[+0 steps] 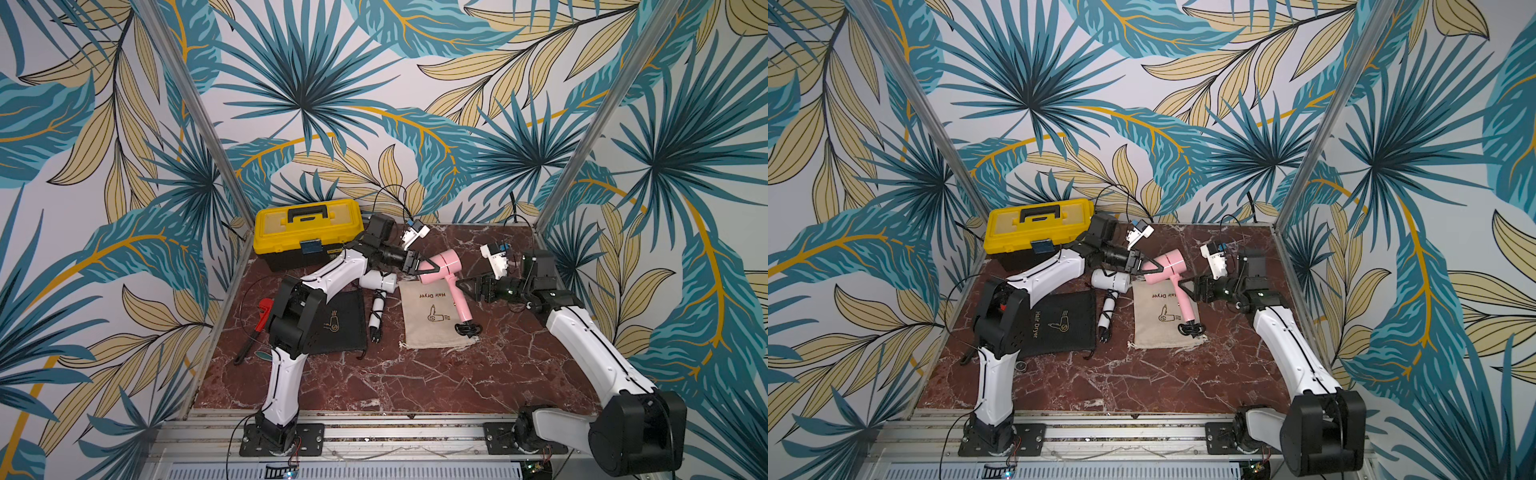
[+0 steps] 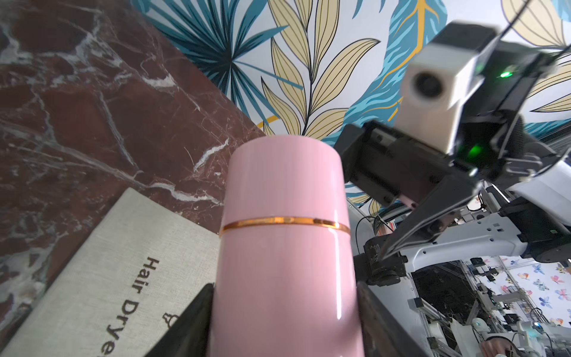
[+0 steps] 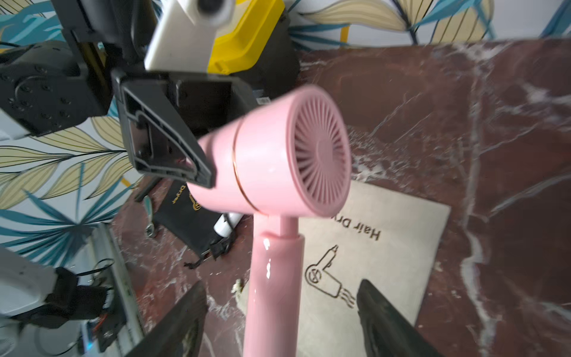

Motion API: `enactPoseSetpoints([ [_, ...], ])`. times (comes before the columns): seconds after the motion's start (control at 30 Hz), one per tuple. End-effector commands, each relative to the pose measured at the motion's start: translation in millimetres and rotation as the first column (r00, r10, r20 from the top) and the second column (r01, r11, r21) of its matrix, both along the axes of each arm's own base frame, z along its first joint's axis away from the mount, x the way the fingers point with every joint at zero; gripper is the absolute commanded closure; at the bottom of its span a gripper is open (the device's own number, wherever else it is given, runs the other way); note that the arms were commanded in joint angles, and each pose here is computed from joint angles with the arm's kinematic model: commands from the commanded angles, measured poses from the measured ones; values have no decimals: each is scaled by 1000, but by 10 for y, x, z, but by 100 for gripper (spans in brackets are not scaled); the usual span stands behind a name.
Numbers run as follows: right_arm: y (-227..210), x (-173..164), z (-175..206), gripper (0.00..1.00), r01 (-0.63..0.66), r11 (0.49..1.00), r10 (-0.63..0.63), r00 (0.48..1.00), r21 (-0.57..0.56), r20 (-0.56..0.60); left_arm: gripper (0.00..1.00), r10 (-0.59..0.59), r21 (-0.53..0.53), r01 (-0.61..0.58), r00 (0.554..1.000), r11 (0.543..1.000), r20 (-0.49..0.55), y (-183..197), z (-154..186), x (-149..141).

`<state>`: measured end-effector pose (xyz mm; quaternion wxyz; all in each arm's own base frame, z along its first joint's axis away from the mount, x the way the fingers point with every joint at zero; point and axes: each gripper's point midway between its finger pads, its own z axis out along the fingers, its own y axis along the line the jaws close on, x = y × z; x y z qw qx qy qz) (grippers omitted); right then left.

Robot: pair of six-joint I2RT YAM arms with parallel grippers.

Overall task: Pack away hair dryers
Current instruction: Fold the hair dryer.

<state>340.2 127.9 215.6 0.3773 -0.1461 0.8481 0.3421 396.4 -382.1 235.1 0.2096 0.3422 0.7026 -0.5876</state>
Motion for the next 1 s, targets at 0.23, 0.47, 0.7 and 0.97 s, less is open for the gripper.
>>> enactPoseSetpoints([
  [0.23,237,-276,-328,43,-113,977,153,963,181,-223,100,-80,-115,95,988,989,131,95,520,39],
  [0.47,334,-278,-244,62,-136,952,196,959,273,-206,100,-81,-114,97,987,989,140,94,483,44],
  [0.7,428,-232,-112,87,-142,925,207,966,352,-154,100,-73,-113,91,986,990,151,65,509,72],
  [0.97,328,8,260,100,-9,897,31,999,441,-43,100,-56,-71,66,989,995,138,-21,371,-77],
])
